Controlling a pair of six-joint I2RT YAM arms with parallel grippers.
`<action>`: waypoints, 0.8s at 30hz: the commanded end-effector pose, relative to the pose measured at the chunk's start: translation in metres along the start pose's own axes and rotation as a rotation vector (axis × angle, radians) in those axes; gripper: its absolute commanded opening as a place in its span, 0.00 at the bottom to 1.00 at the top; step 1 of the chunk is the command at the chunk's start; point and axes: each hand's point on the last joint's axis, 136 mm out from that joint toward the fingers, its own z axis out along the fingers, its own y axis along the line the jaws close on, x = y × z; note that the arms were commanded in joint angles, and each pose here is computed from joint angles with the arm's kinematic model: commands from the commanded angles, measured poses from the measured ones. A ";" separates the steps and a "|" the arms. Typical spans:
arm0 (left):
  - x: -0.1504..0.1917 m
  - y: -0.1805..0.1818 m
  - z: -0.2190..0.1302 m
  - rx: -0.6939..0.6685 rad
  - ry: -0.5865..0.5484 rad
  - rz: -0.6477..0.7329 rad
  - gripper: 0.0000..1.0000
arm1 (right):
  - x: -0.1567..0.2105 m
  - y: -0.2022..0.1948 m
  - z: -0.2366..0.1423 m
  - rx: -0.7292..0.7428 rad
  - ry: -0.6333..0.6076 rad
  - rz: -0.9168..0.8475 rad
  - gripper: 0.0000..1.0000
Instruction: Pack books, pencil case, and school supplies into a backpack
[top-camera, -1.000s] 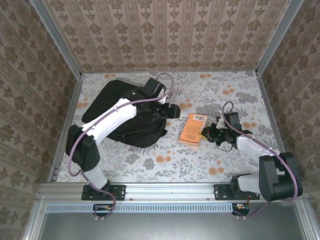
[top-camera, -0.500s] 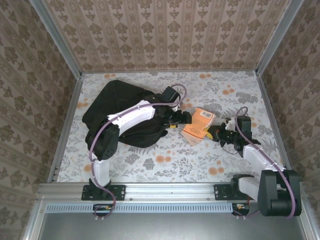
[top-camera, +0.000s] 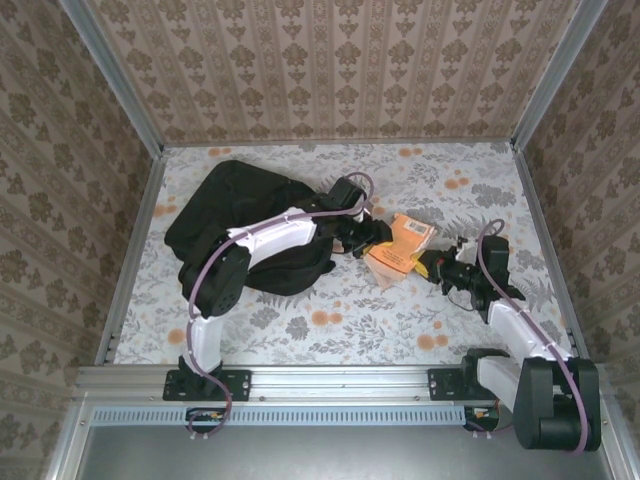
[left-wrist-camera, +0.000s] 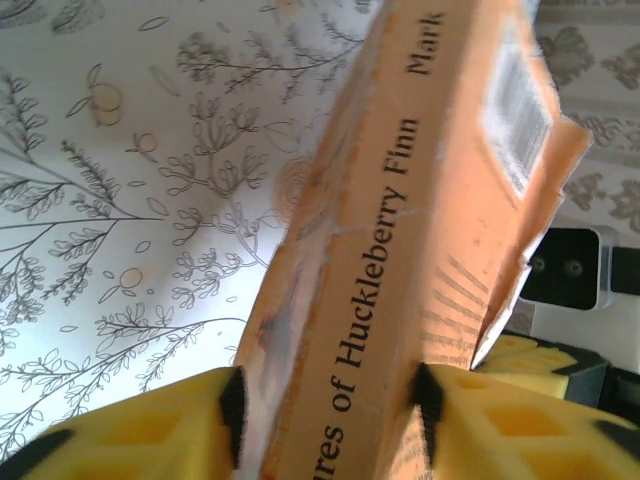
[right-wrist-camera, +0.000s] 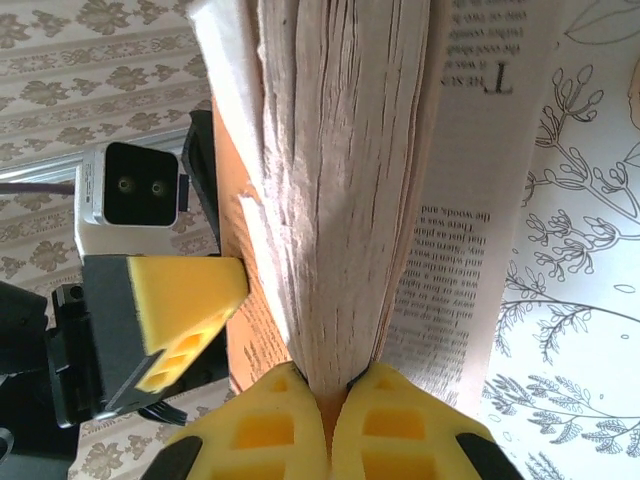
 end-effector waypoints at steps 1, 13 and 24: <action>0.003 -0.037 -0.027 0.094 -0.036 0.042 0.36 | 0.006 0.023 -0.007 -0.037 0.007 -0.071 0.00; 0.018 -0.091 -0.116 0.138 -0.208 0.253 0.00 | 0.028 0.084 -0.024 -0.016 -0.047 -0.289 0.75; 0.041 -0.128 -0.209 0.297 -0.443 0.383 0.00 | 0.070 0.178 -0.025 -0.261 0.030 -0.397 1.00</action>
